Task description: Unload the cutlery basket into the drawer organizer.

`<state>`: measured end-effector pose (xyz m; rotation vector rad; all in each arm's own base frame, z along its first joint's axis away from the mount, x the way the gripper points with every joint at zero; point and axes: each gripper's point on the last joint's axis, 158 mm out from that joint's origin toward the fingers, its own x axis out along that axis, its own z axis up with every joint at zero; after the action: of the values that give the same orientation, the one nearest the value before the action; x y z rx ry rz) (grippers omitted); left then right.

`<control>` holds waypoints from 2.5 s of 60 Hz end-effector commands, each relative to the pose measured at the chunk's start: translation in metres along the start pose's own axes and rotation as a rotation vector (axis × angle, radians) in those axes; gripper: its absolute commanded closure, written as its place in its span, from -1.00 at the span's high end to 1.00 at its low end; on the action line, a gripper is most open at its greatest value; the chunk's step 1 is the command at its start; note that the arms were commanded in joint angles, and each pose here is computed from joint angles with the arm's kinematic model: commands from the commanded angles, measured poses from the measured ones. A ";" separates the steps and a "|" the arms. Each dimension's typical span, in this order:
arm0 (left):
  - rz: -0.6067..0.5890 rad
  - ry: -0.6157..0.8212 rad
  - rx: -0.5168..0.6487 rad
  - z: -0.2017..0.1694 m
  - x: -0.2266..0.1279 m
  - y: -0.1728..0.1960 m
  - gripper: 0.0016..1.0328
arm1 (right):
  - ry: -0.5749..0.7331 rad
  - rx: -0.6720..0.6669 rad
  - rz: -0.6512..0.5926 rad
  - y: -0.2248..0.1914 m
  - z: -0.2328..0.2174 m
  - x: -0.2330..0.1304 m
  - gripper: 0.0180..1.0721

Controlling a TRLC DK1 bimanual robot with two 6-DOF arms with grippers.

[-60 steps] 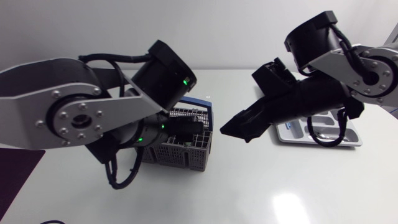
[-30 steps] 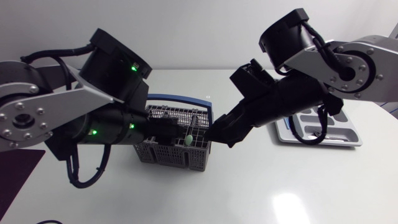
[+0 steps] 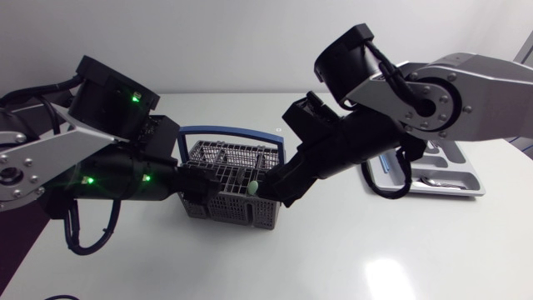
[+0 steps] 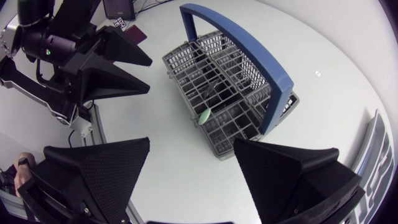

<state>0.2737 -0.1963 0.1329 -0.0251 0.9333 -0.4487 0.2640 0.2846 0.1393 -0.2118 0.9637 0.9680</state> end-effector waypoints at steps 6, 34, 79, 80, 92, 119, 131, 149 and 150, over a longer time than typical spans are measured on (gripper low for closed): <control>-0.022 0.004 0.027 -0.007 0.003 0.008 0.57 | 0.048 0.077 0.005 -0.006 0.004 0.012 0.81; -0.051 0.004 0.012 -0.010 0.007 0.022 0.58 | 0.141 0.191 -0.040 0.002 -0.002 0.047 0.92; -0.086 -0.004 0.026 -0.012 0.011 0.028 0.79 | 0.128 0.536 -0.124 -0.007 -0.001 0.055 0.81; -0.086 -0.004 0.026 -0.012 0.011 0.028 0.79 | 0.128 0.545 -0.125 -0.007 -0.001 0.055 0.81; -0.086 -0.018 0.040 -0.012 0.013 0.029 0.79 | 0.114 0.632 -0.147 -0.009 0.005 0.054 0.81; -0.143 -0.044 0.066 -0.012 0.010 0.028 0.78 | 0.127 0.672 -0.192 -0.002 0.007 0.059 0.10; -0.165 -0.046 0.069 -0.012 0.010 0.024 0.78 | 0.137 0.677 -0.225 -0.007 0.000 0.064 -0.23; -0.171 -0.048 0.075 -0.015 0.009 0.021 0.78 | 0.123 0.667 -0.252 -0.014 -0.001 0.067 -0.49; -0.171 -0.047 0.075 -0.016 0.009 0.021 0.78 | 0.123 0.667 -0.252 -0.014 -0.001 0.067 -0.49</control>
<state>0.2811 -0.1780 0.1198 -0.0631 0.8645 -0.6213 0.2891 0.3154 0.0956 0.1712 1.2668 0.3988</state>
